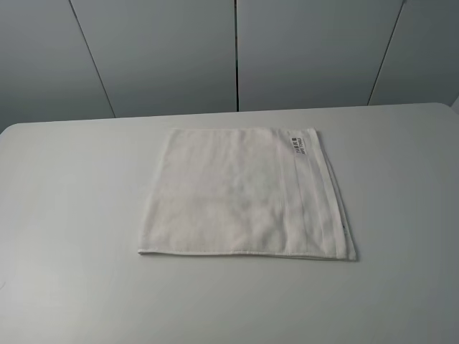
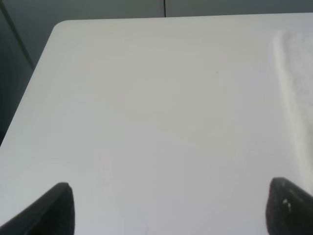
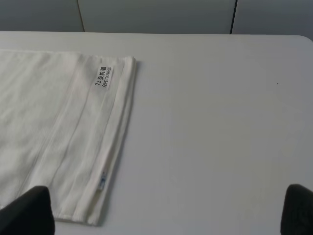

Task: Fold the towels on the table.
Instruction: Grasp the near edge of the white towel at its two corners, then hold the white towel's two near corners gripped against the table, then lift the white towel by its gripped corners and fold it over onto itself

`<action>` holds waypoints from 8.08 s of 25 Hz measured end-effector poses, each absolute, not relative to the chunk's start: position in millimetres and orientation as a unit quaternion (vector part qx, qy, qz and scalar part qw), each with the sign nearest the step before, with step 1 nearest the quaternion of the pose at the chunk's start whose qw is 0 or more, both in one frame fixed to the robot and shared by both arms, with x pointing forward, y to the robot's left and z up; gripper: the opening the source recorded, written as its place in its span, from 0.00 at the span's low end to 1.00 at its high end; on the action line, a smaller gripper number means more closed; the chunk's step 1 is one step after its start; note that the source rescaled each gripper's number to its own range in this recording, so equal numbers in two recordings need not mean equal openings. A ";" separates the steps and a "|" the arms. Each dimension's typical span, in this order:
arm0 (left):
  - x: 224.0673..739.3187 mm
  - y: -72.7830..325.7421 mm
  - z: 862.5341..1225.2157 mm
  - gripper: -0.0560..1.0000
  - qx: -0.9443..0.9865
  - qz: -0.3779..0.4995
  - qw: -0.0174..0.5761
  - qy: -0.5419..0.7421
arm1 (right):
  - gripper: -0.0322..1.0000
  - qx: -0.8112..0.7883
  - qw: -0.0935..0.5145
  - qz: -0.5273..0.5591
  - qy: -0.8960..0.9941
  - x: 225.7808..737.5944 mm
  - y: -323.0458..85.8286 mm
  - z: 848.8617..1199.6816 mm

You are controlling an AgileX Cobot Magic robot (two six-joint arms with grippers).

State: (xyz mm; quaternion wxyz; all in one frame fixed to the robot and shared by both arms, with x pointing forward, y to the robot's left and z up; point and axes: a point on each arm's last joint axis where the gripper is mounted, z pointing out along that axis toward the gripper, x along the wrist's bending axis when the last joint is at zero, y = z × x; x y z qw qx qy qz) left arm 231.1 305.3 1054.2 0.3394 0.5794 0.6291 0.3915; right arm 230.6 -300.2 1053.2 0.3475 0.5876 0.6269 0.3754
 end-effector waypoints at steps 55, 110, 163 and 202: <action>232.4 305.4 1056.0 1.00 0.581 0.394 0.339 0.626 | 1.00 0.585 0.351 0.380 0.624 228.1 -300.4 1057.7; 480.3 142.0 887.1 1.00 0.994 0.068 0.045 0.072 | 0.99 0.361 0.060 0.160 0.917 459.3 -226.1 1015.8; 483.7 135.4 865.0 1.00 0.996 0.060 0.036 0.057 | 1.00 0.031 -0.014 -0.005 0.999 461.2 -180.2 868.4; 488.9 131.8 863.5 0.06 0.992 0.089 0.051 0.066 | 0.03 0.049 0.020 -0.003 0.999 463.5 -169.4 861.8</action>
